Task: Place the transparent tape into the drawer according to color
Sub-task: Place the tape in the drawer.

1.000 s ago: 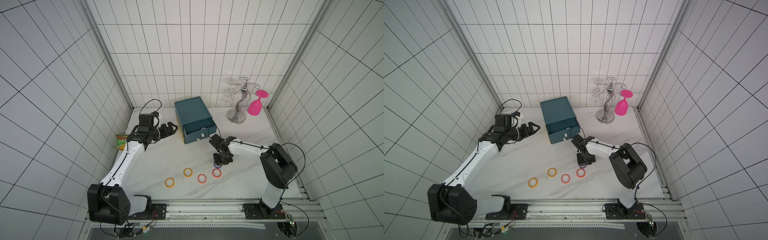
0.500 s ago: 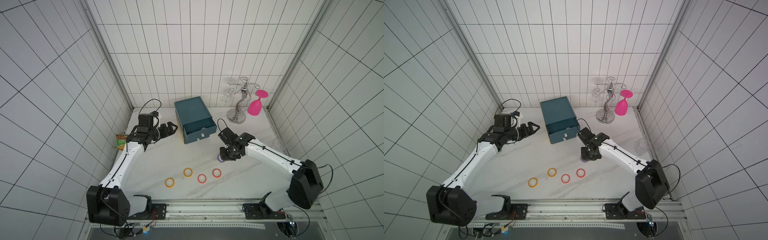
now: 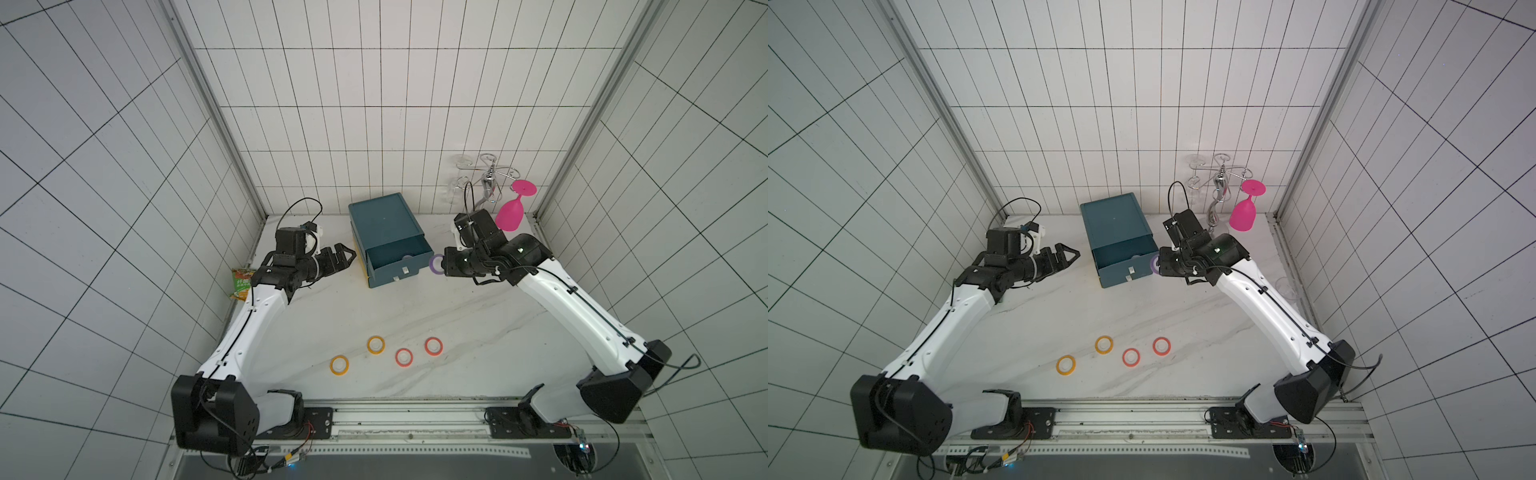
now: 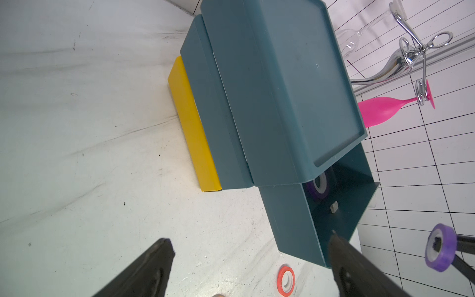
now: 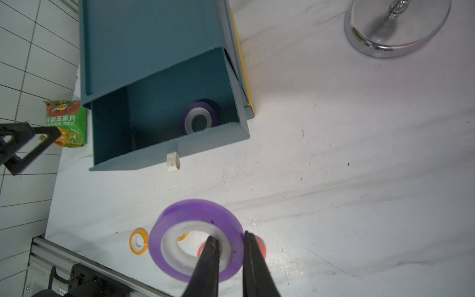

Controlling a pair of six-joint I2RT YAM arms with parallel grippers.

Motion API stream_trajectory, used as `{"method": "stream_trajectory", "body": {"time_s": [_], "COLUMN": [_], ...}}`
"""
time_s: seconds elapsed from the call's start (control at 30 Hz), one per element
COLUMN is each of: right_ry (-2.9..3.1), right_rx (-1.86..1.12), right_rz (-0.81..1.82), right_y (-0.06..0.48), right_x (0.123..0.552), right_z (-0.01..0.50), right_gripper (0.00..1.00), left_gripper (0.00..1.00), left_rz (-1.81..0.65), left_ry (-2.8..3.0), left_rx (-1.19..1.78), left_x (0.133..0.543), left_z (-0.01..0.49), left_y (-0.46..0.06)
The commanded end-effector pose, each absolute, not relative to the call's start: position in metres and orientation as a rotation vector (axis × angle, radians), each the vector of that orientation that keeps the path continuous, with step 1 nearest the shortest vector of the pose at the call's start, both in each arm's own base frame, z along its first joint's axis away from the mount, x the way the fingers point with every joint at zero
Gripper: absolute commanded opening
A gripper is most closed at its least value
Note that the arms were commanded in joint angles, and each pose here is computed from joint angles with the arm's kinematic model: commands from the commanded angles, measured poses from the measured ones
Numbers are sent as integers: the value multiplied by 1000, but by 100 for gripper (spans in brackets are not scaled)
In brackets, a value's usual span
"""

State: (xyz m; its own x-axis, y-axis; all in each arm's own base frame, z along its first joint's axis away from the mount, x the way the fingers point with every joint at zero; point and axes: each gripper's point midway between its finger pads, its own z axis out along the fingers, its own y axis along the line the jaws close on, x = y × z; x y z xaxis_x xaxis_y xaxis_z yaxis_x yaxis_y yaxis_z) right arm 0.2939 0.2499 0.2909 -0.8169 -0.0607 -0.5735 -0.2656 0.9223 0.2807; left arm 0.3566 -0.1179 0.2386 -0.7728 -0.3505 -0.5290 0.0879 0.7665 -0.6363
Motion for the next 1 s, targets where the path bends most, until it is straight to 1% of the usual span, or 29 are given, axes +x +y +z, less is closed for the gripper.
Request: {"method": "stream_trajectory", "body": {"time_s": [0.0, 0.2, 0.33, 0.5, 0.67, 0.7, 0.8, 0.83, 0.97], "right_ry": [2449, 2417, 2417, 2428, 2456, 2458, 2462, 2464, 2450], "right_rx": [-243, -253, -267, -287, -308, -315, -326, -334, -337], "right_rz": [463, 484, 490, 498, 508, 509, 505, 501, 498], "right_y": [261, 289, 304, 316, 321, 321, 321, 321, 318], "right_x": [318, 354, 370, 380, 379, 378, 376, 376, 377], "right_z": [303, 303, 296, 287, 276, 276, 273, 273, 278], "right_gripper": [0, 0, 0, 0, 0, 3, 20, 28, 44], "left_gripper": [98, 98, 98, 98, 98, 98, 98, 98, 98], "left_rz": [-896, -905, -897, -884, -881, -881, -891, -893, -906], "left_ry": [2250, 2256, 2258, 2256, 2252, 2252, 2243, 2240, 2231], "left_rx": [-163, -158, -158, -158, -159, -162, -163, -162, -157], "left_x": [357, 355, 354, 354, 356, 357, 361, 363, 373], "left_z": [259, 257, 257, 257, 258, 258, 259, 260, 268], "left_y": [-119, -121, -119, -118, -118, -118, -119, -120, -123]}}
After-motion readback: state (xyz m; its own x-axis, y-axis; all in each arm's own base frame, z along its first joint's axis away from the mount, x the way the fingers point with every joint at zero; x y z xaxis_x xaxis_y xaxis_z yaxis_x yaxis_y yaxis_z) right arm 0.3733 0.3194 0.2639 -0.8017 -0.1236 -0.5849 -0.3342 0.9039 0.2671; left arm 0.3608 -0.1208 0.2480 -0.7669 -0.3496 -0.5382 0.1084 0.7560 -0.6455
